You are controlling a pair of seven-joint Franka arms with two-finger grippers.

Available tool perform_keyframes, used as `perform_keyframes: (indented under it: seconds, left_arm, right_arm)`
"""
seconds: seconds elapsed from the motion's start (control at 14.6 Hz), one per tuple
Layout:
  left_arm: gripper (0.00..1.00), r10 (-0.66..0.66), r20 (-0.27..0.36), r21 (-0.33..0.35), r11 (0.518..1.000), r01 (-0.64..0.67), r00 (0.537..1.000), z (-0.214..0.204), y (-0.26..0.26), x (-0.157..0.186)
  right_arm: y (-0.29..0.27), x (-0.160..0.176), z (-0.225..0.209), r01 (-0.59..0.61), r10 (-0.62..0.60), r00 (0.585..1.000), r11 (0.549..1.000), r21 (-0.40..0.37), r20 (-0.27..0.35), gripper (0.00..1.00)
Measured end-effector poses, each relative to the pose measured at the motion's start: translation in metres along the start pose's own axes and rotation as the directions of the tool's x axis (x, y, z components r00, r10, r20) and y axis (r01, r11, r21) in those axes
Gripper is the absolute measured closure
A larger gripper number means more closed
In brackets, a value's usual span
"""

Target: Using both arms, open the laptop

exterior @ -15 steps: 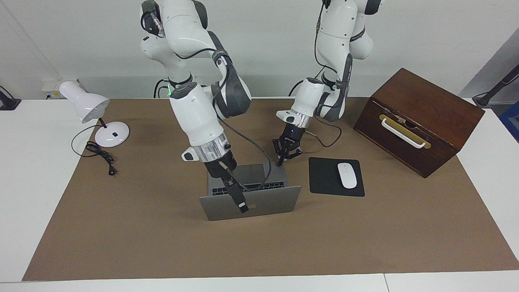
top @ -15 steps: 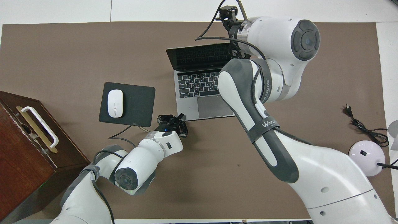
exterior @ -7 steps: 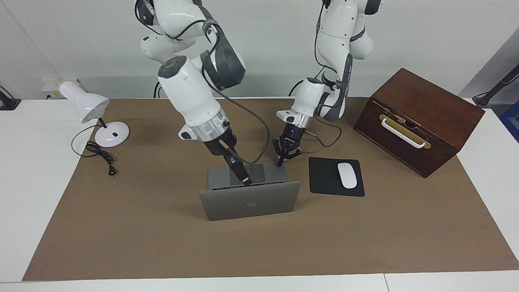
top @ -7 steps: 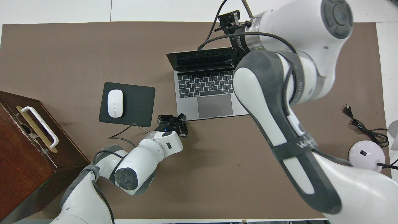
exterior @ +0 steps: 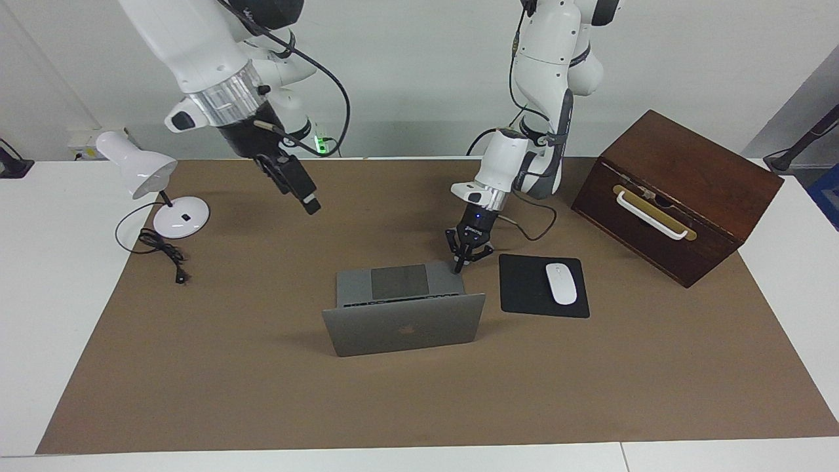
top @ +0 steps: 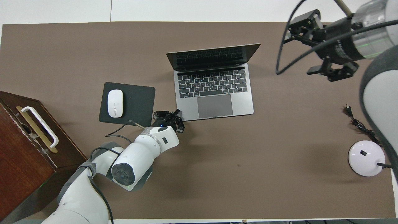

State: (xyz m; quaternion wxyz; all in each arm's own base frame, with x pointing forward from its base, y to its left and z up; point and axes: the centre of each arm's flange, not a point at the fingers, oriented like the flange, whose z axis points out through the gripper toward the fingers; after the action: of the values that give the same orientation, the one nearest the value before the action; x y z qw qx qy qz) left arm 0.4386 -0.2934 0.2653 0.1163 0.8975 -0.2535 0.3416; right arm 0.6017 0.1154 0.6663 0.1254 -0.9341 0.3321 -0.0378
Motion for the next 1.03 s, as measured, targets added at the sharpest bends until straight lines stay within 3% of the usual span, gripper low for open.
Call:
perform_keyframes:
  seconds: [0.21, 0.48, 0.68, 1.03]
  left_arm:
    - [0.99, -0.031, 0.006, 0.029, 0.999, 0.03, 1.0, 0.007, -0.023, -0.003]
    - [0.99, -0.081, 0.017, 0.059, 0.995, 0.08, 0.997, 0.011, -0.043, 0.006]
    - [0.99, -0.126, 0.08, 0.097, 0.988, 0.118, 0.989, 0.018, -0.061, 0.027]
    - [0.99, -0.209, 0.14, 0.181, 0.966, 0.183, 0.968, 0.016, -0.12, 0.064]
  right_arm:
    - [0.023, 0.011, -0.022, 0.307, -0.312, 0.949, 0.947, -0.095, -0.053, 0.0]
    - [0.059, 0.044, -0.04, 0.566, -0.585, 0.81, 0.801, -0.197, -0.051, 0.0]
    - [0.086, 0.068, -0.046, 0.665, -0.685, 0.728, 0.713, -0.225, -0.021, 0.0]
    - [0.096, 0.101, -0.031, 0.715, -0.746, 0.664, 0.65, -0.258, -0.039, 0.0]
